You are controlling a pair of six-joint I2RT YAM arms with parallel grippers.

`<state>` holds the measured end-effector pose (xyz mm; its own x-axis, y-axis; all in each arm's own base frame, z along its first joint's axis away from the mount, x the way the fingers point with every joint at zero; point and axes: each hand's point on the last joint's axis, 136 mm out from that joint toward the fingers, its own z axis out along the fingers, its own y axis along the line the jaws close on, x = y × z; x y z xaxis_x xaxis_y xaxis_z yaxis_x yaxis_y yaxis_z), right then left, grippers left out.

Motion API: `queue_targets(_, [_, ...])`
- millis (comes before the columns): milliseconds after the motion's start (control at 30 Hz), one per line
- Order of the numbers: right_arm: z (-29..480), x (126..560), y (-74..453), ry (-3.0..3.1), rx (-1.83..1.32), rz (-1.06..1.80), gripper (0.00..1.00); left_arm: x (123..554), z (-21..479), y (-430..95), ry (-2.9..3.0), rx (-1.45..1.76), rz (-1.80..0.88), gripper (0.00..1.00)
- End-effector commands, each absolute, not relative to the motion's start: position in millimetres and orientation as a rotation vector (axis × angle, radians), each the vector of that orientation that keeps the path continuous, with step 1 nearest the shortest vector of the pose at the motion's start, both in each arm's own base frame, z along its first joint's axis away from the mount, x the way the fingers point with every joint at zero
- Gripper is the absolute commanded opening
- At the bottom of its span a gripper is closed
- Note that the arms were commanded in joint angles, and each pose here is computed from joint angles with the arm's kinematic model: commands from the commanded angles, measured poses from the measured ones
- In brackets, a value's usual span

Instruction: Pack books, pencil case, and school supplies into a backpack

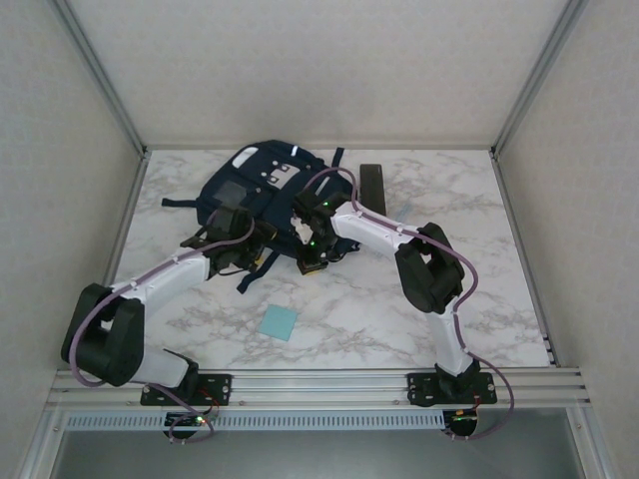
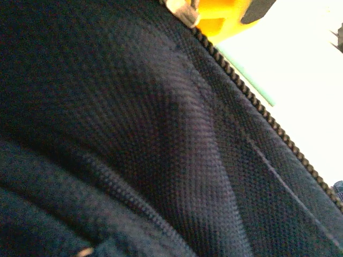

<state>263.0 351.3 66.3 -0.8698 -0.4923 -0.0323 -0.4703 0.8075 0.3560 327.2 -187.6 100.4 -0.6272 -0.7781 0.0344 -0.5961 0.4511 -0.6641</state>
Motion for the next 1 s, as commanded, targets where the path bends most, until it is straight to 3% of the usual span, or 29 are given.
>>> queue_targets(0, [81.9,241.2,347.8,-2.870,0.748,-0.542,0.00,339.8,98.9,-198.6,2.372,-1.241,-0.956,0.68])
queue_targets(133, [82.2,238.8,349.7,-2.866,0.727,-0.573,0.00,354.2,89.0,-211.9,2.353,-1.215,-0.935,0.40])
queue_targets(267, [78.4,234.9,347.4,-2.847,0.752,-0.558,0.00,357.5,71.7,-218.7,2.396,-1.185,-0.888,0.00])
queue_targets(533, [58.2,230.3,285.4,-2.735,0.850,-0.283,0.00,329.9,62.8,-176.2,2.517,-1.063,-0.669,0.00])
queue_targets(967, [51.7,262.1,220.7,-2.771,0.751,-0.168,0.00,314.7,63.0,-113.0,2.666,-0.853,-0.525,0.00])
